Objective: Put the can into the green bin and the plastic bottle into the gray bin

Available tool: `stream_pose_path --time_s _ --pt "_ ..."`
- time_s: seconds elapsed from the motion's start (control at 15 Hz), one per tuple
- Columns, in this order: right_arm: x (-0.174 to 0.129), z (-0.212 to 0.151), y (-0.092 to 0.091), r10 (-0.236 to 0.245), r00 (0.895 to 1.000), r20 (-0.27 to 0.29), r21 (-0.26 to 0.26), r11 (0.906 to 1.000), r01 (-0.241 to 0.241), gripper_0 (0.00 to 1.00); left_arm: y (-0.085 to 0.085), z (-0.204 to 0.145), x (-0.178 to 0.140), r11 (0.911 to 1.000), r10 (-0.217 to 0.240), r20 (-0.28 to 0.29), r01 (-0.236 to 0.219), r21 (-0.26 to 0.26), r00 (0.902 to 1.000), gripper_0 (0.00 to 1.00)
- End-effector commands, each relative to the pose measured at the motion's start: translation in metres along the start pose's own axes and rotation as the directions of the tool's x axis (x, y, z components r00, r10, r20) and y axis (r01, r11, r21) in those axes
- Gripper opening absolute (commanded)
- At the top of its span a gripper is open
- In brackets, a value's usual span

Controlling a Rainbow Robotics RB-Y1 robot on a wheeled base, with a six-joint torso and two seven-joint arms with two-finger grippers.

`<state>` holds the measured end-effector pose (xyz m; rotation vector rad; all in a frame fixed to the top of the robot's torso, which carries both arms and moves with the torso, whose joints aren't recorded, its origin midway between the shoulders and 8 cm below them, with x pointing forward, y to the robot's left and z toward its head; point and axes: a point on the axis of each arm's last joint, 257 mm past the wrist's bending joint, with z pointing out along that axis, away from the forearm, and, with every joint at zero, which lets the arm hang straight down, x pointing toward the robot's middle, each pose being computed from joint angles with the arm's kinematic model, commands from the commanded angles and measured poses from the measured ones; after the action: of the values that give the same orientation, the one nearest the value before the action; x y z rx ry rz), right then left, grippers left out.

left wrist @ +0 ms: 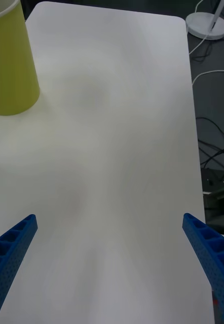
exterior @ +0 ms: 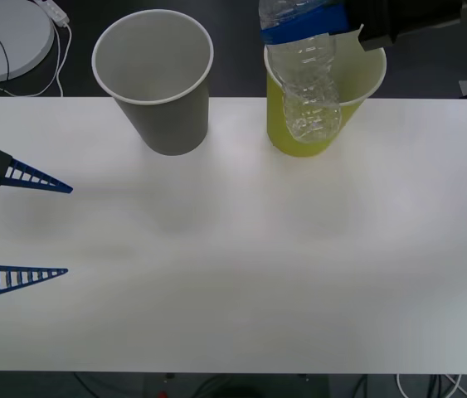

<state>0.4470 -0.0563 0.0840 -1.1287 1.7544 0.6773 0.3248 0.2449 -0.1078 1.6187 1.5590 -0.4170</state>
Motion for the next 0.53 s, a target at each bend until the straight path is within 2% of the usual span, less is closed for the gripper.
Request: stream_pose_path --time_s 0.07,0.33,0.53 --pt "-0.014 0.016 -0.008 -0.013 1.0 -0.025 0.006 0.9999 0.013 0.0 0.0 0.0 0.0 1.0 0.0 0.0 0.0 0.0 1.0 1.0" --pt "-0.032 0.042 -0.015 -0.022 0.998 -0.062 0.009 0.9997 0.023 0.0 0.0 0.0 0.0 1.0 0.0 0.0 0.0 0.0 1.0 1.0" --pt "-0.048 0.059 -0.019 -0.023 0.997 -0.069 0.015 0.9996 0.024 0.0 0.0 0.0 0.0 1.0 0.0 0.0 0.0 0.0 1.0 1.0"
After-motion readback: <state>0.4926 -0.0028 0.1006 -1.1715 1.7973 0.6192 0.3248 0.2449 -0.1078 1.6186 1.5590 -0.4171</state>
